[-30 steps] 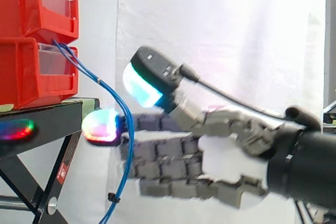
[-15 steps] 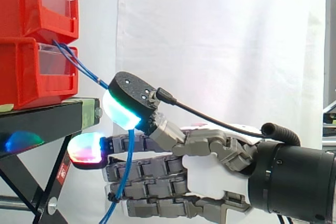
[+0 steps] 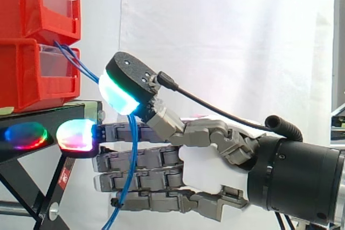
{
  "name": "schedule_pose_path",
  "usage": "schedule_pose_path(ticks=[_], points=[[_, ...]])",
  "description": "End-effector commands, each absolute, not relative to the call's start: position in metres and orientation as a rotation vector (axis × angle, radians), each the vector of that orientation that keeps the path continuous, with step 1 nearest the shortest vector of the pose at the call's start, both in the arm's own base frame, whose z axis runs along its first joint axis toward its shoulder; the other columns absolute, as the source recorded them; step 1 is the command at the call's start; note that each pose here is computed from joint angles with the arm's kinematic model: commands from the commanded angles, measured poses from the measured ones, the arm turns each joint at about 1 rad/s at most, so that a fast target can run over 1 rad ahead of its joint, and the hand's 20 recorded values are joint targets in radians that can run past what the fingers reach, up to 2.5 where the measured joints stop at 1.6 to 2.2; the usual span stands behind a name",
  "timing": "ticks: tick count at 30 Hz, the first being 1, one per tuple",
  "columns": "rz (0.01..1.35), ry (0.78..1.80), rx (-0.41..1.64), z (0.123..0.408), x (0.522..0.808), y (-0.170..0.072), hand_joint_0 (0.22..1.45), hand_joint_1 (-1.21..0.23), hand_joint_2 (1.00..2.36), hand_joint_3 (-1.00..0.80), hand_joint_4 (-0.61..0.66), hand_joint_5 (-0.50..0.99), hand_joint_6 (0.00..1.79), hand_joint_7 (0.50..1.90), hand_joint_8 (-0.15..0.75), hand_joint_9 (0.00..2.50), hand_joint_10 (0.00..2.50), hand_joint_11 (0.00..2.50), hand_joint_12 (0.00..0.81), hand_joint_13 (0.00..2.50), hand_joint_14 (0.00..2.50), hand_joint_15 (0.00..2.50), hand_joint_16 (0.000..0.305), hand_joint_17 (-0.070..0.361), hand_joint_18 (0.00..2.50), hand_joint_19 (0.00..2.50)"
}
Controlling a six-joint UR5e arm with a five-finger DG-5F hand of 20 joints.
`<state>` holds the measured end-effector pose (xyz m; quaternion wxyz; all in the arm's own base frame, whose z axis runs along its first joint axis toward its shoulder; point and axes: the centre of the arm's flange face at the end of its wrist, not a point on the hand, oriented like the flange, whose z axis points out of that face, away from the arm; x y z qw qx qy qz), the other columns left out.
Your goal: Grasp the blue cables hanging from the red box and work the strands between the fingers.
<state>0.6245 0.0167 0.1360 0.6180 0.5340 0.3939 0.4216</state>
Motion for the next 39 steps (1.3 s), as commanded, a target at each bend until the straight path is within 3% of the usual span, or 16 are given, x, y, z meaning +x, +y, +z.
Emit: schedule_pose_path(ticks=[1,39], points=[[0.992,0.920,1.219,0.1364,0.6254,0.0190,0.65,-0.51,1.00,-1.00,0.16,-0.32,0.00,0.62,0.259,0.13,0.00,0.00,0.374,0.03,0.00,0.13,0.061,0.138,0.00,0.12],[1.024,0.884,1.223,0.1390,0.6276,0.0178,0.66,-0.52,1.00,-1.00,0.18,-0.28,0.00,0.62,0.291,0.28,0.00,0.03,0.395,0.22,0.01,0.20,0.062,0.140,0.02,0.18]])
